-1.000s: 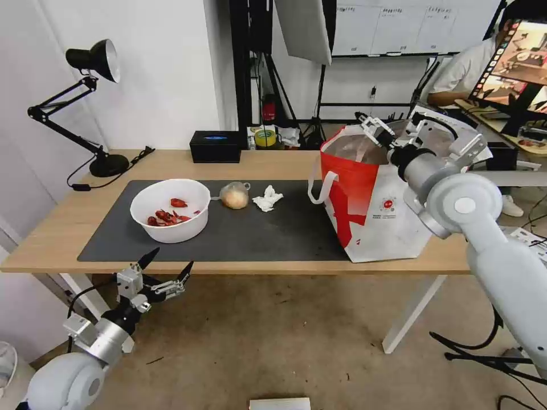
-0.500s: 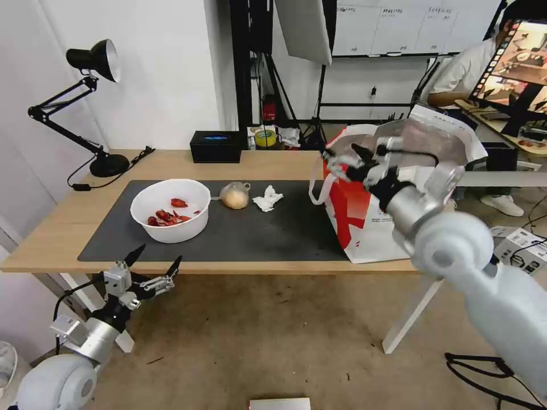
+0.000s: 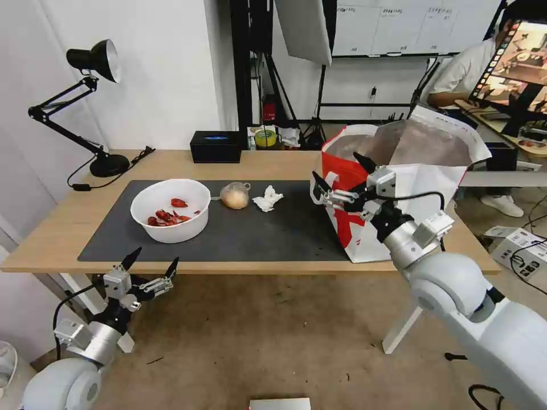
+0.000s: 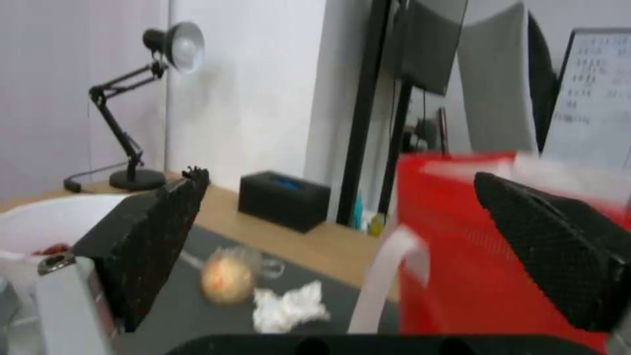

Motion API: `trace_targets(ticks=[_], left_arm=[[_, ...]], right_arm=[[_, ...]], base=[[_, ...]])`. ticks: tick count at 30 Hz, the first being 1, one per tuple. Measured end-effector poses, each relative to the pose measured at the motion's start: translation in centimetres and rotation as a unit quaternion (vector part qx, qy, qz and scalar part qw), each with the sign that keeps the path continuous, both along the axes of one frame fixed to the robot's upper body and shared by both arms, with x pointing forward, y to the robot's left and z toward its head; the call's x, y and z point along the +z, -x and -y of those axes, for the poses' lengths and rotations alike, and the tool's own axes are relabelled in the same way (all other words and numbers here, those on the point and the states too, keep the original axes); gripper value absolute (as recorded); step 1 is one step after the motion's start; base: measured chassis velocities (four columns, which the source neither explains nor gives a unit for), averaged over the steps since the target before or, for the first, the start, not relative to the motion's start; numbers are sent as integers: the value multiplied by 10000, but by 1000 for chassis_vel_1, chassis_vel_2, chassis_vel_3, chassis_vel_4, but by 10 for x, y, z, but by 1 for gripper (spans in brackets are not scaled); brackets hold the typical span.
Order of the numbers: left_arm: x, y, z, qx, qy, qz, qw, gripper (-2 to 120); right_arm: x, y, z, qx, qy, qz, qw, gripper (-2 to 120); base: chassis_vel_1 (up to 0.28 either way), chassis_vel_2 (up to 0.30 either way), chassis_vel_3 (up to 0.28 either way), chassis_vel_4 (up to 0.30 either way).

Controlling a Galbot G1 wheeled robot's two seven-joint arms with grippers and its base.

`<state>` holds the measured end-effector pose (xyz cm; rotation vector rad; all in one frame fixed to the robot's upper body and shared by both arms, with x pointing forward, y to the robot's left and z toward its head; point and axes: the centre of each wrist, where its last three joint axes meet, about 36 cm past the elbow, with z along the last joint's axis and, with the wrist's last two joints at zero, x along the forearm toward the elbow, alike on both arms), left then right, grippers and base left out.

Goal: Pick up the trash from the table and place it into the takeout bag.

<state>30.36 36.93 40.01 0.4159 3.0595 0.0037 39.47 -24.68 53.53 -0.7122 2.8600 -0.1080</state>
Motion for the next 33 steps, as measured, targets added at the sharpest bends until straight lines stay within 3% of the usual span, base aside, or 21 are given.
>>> trace_targets(ticks=[13, 20, 33], left_arm=[[-4, 16, 3, 832, -93, 98, 9964, 100], [-18, 29, -1, 1315, -174, -329, 9906, 100], [-25, 32, -3, 1466, -221, -483, 9878, 100]], right_arm=[[-68, 58, -17, -694, -321, -469, 9960, 100], [-104, 96, -22, -1394, -584, -733, 9858, 100], [-120, 120, -10, -1592, -529, -832, 9823, 100]], base=[[0, 0, 0, 0], [0, 0, 0, 0], [0, 0, 0, 0]])
